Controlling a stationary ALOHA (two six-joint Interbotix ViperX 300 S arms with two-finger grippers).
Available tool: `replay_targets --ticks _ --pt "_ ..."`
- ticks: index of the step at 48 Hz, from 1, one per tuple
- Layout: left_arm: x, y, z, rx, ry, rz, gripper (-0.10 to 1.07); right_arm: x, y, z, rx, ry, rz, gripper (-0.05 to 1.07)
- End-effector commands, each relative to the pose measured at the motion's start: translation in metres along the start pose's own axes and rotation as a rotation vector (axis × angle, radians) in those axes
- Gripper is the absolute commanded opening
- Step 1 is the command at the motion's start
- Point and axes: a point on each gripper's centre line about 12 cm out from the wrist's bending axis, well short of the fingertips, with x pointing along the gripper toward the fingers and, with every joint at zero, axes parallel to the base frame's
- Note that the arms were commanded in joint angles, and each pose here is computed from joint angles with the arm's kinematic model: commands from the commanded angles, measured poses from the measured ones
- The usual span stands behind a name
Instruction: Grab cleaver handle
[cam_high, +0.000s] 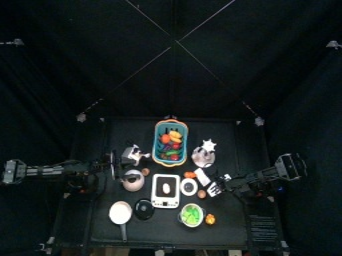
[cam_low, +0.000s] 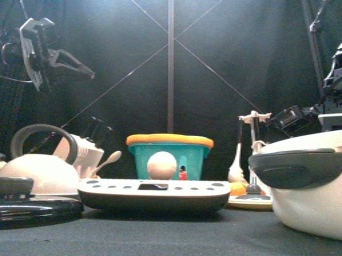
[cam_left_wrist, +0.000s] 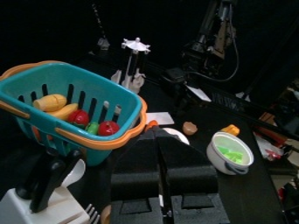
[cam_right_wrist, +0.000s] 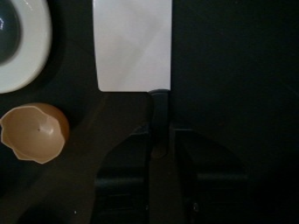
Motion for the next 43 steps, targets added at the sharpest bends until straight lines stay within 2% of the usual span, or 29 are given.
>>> replay_targets --ticks 1,17,32,43 --pt "0.002 0.000 0.005 -0.011 -0.013 0.003 0.12 -0.017 0.004 0.005 0.004 -0.029 0.036 0.43" --pt "0.002 -0.001 0.004 -0.021 -0.011 0.001 0.12 -0.031 0.019 0.004 -0.030 -0.049 0.101 0.43" --pt "0.002 -0.002 0.005 -0.021 -0.012 -0.001 0.12 -0.033 0.029 0.005 -0.037 -0.056 0.138 0.43" --pt "0.002 -0.001 0.004 -0.050 -0.007 0.004 0.12 -0.035 0.032 0.010 -0.047 -0.077 0.150 0.43"
